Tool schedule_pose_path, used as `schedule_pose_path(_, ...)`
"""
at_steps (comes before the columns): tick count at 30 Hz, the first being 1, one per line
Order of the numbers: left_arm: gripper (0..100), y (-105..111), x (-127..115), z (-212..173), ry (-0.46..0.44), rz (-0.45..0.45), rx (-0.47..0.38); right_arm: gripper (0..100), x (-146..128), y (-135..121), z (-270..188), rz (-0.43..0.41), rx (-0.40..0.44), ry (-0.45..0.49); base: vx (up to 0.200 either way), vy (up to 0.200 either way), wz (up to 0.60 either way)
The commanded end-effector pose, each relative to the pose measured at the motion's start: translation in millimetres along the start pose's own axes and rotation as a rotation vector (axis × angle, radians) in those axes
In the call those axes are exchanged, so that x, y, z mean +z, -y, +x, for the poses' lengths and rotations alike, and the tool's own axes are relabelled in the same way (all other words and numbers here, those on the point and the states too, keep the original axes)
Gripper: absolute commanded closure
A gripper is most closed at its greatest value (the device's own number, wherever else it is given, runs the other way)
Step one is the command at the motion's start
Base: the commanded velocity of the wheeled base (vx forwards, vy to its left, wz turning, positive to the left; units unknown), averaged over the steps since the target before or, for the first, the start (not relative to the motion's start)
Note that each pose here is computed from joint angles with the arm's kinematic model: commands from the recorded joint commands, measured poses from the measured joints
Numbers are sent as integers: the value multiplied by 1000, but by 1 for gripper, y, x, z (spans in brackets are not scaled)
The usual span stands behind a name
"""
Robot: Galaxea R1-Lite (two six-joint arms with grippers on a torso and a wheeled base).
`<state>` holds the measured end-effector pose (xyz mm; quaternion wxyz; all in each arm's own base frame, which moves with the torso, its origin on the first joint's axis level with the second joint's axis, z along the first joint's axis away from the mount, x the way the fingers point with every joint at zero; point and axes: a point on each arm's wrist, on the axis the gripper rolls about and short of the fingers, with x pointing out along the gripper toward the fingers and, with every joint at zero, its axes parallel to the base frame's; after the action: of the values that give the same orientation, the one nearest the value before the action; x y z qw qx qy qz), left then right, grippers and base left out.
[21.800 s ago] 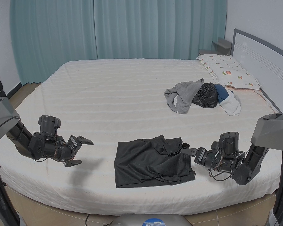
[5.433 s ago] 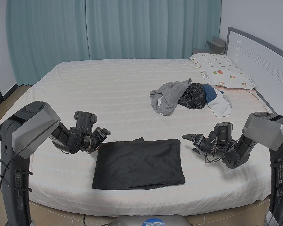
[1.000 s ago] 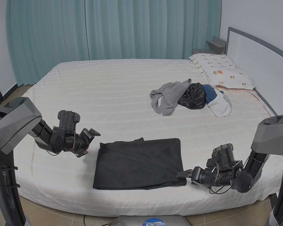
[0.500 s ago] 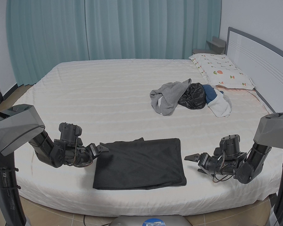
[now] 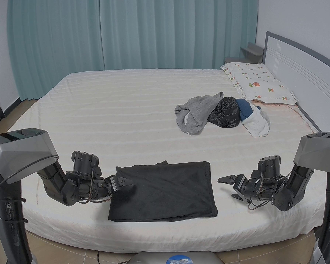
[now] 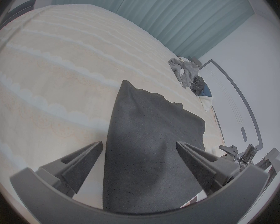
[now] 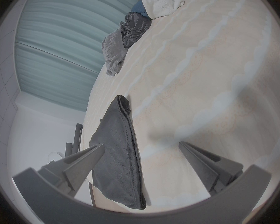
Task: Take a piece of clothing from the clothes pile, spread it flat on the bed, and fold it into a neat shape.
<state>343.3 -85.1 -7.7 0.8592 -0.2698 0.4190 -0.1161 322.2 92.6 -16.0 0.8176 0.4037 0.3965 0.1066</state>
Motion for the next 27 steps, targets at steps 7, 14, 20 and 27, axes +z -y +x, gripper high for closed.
schedule_pose_path(7,0,2,-4,3,-13,3,1,0,-2,2,2,5,-5,-7,0,0,0)
schedule_pose_path(14,100,2,-5,3,-11,-1,7,0,-2,2,2,4,-4,-7,0,0,0)
schedule_pose_path(20,100,1,-6,2,-12,-4,13,0,-1,2,2,13,-4,-4,0,0,0)
schedule_pose_path(27,100,1,-6,2,-12,-4,13,0,-1,1,2,19,-3,-4,0,0,0)
